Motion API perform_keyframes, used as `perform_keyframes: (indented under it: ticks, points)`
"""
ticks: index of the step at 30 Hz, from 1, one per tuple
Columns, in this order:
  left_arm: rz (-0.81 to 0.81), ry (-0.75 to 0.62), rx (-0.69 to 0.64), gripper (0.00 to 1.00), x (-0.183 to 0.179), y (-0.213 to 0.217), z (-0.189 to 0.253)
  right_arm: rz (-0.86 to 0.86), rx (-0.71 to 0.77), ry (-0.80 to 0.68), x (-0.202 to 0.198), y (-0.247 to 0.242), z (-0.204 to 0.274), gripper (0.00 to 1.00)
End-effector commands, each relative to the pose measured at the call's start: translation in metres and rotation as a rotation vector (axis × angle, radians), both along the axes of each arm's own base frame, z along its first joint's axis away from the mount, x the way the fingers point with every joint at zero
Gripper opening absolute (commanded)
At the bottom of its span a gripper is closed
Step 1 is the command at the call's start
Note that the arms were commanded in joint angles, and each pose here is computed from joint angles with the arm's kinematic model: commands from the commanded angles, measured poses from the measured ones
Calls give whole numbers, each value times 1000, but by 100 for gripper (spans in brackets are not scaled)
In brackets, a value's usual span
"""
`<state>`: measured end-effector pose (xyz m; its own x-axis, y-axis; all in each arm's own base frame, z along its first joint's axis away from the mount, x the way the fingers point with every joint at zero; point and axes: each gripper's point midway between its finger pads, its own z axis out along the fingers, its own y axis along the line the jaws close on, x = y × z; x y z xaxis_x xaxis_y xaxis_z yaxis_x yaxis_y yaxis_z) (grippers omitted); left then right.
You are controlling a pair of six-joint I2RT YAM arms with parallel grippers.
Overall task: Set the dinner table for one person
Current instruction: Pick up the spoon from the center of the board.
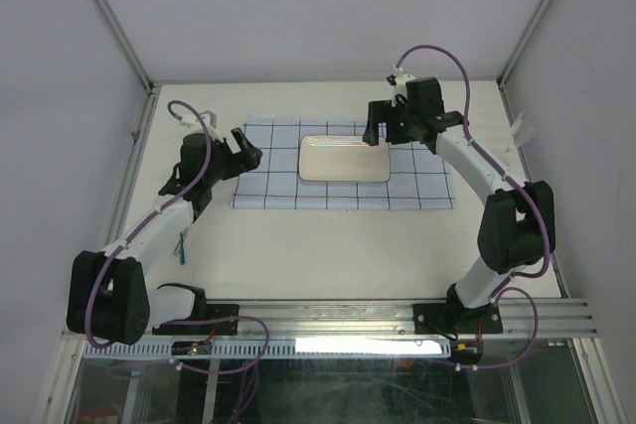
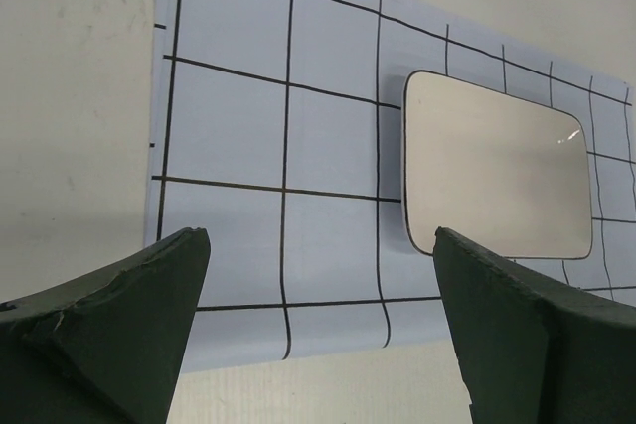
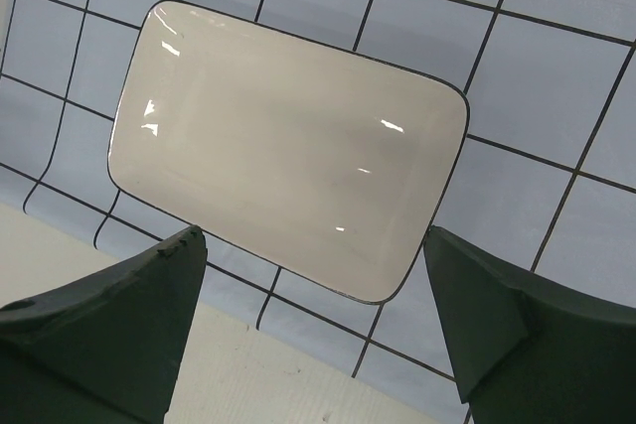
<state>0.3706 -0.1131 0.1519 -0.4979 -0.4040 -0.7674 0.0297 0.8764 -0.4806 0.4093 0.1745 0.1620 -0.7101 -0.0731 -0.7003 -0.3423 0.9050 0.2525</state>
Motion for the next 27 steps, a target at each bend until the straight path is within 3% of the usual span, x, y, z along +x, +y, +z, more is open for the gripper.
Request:
perform_keyframes:
  ticks: [1, 15, 27]
  points:
    - [111, -39, 73, 99, -1, 28, 21, 16, 17, -57, 12, 7, 17, 94]
    - [295, 35, 76, 99, -40, 61, 25, 34, 28, -42, 8, 11, 10, 94]
    - [422, 103, 191, 99, -73, 95, 26, 76, 71, -24, -1, 22, 6, 94]
